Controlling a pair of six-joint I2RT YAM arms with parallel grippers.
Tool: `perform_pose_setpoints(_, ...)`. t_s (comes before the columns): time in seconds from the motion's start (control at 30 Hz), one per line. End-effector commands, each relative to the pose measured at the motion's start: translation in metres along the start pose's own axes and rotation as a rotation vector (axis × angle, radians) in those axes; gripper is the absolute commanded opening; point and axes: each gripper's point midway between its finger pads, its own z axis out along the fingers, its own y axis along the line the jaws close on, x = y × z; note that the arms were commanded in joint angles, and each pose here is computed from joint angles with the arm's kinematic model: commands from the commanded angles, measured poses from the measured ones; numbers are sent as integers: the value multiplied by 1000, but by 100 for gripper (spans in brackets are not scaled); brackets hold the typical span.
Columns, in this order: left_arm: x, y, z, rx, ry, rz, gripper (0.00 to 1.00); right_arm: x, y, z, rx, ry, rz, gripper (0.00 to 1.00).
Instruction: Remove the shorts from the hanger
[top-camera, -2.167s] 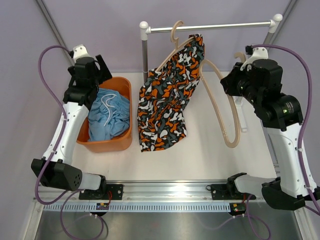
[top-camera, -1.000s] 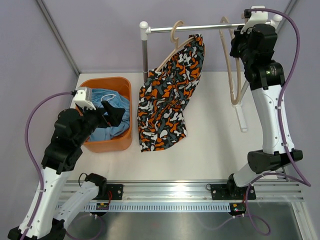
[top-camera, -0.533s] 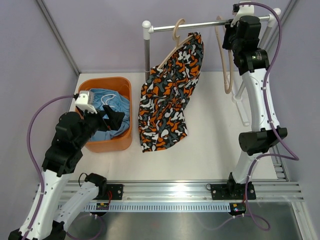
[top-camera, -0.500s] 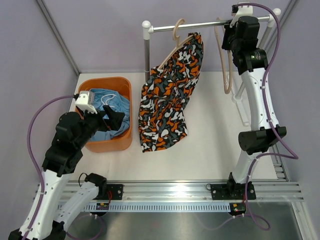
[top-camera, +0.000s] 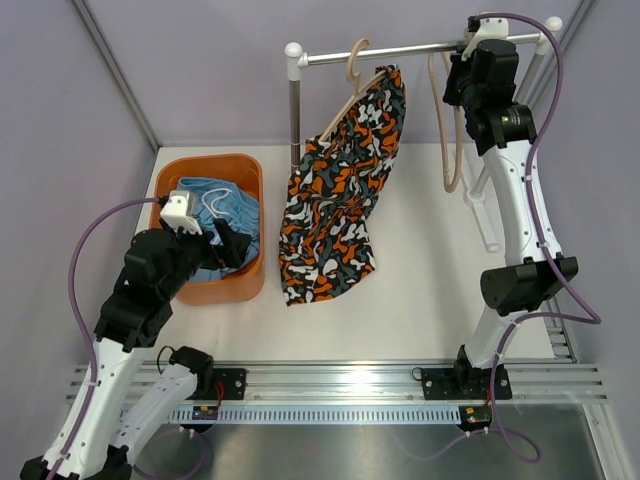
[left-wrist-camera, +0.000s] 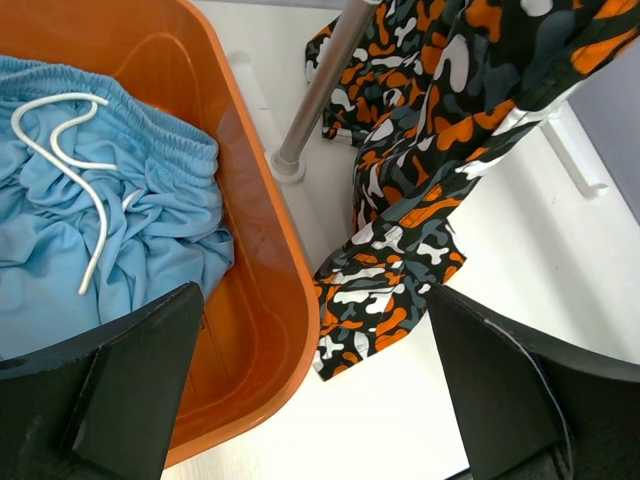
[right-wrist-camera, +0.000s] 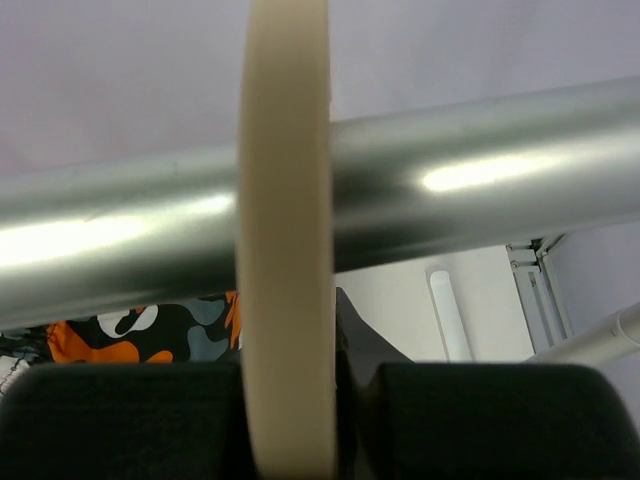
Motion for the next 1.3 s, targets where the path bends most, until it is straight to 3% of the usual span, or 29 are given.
perform_pose_setpoints(0.0, -7, 4, 1, -14, -55, 27, 99, -11, -11, -23, 36, -19, 52, 17)
perform_pose_setpoints(0.07, -6, 7, 2, -28, -56, 32, 99, -10, -15, -28, 53, -19, 61, 20)
perform_pose_setpoints(0.23, -5, 14, -1, -56, -74, 42, 99, -23, -20, -51, 69, -49, 103, 44)
perform_pose_setpoints(0.47, 2, 22, 0, -90, -76, 44, 99, -32, -31, -84, 107, -51, 137, 57)
perform_pose_setpoints(0.67, 3, 25, -3, -103, -83, 43, 99, -49, -42, -146, 125, -93, 206, 61)
perform_pose_setpoints(0.8, 3, 26, -5, -106, -91, 42, 99, -58, -17, -178, -14, -100, 257, 63)
perform_pose_setpoints(0.97, 3, 26, -5, -107, -93, 42, 99, -52, 47, -200, -166, -63, 231, 65)
perform_pose_setpoints(1.27, 3, 28, -5, -117, -96, 43, 99, -25, 133, -184, -258, 2, 198, 66)
